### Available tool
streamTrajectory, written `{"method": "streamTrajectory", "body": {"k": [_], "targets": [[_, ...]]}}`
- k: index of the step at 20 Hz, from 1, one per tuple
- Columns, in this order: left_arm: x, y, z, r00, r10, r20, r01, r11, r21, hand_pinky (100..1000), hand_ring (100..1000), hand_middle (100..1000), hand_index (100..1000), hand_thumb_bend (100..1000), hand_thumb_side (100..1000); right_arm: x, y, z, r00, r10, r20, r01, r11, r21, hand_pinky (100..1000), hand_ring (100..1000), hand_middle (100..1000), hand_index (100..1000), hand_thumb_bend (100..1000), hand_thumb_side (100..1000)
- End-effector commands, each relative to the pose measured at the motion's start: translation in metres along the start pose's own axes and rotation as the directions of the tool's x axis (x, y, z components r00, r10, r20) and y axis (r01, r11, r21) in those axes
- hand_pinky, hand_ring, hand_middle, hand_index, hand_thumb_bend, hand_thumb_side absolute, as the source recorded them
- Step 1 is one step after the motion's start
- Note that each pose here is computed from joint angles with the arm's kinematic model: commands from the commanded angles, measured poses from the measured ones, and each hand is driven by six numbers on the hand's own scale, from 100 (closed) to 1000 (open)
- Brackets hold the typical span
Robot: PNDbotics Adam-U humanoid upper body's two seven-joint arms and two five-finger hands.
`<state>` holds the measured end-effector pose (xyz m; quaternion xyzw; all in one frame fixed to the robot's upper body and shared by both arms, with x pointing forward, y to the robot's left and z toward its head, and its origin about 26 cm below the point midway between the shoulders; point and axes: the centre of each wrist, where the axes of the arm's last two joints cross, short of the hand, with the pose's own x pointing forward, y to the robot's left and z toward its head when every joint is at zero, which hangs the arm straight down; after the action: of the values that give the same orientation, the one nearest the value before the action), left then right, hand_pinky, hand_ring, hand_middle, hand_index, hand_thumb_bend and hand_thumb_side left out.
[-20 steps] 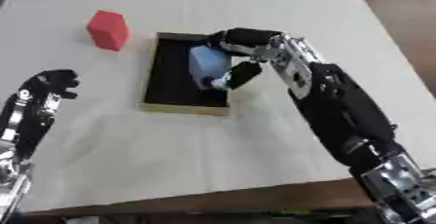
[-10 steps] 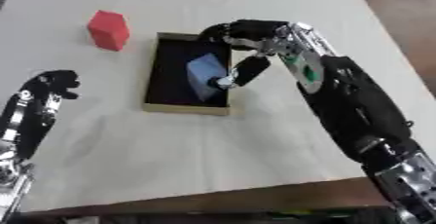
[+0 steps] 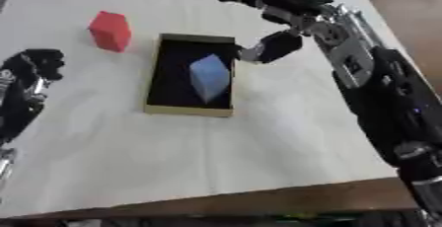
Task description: Pick up objects on the table and place them in the box.
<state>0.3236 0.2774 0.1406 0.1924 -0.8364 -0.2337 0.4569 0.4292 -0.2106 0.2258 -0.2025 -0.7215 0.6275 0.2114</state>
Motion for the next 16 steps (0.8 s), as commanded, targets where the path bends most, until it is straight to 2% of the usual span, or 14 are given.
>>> {"method": "streamTrajectory", "body": {"k": [1,5,8,11,14,16], "targets": [[0.014,0.032,-0.019,0.987,-0.149,0.056,0.15,0.988,-0.02,700,768,735,798,297,689,0.007,-0.023,0.013,1.0,0.005,0.004,-0.005,0.998,-0.061,869,937,940,1000,268,619],[0.02,0.051,-0.043,0.946,-0.312,0.082,0.32,0.941,-0.109,753,812,783,854,373,656,0.01,-0.02,0.024,0.999,-0.053,0.003,0.053,0.997,-0.063,868,939,935,1000,232,616],[0.017,0.06,-0.06,0.896,-0.437,0.084,0.445,0.873,-0.2,788,835,818,895,461,587,0.012,-0.017,0.028,0.996,-0.085,0.005,0.085,0.995,-0.049,868,939,931,1000,218,619],[0.014,0.072,-0.076,0.818,-0.569,0.086,0.567,0.77,-0.293,812,847,838,932,509,538,0.014,-0.016,0.028,0.994,-0.107,0.014,0.107,0.994,-0.036,867,939,928,1000,209,620],[0.012,0.091,-0.091,0.719,-0.688,0.098,0.669,0.648,-0.362,824,848,841,938,549,464,0.015,-0.014,0.028,0.991,-0.131,0.018,0.131,0.991,-0.04,866,939,926,1000,196,623],[0.012,0.098,-0.103,0.676,-0.73,0.1,0.702,0.598,-0.387,832,845,842,942,567,437,0.015,-0.012,0.03,0.989,-0.147,0.013,0.147,0.988,-0.05,865,940,924,1000,191,623]]}}
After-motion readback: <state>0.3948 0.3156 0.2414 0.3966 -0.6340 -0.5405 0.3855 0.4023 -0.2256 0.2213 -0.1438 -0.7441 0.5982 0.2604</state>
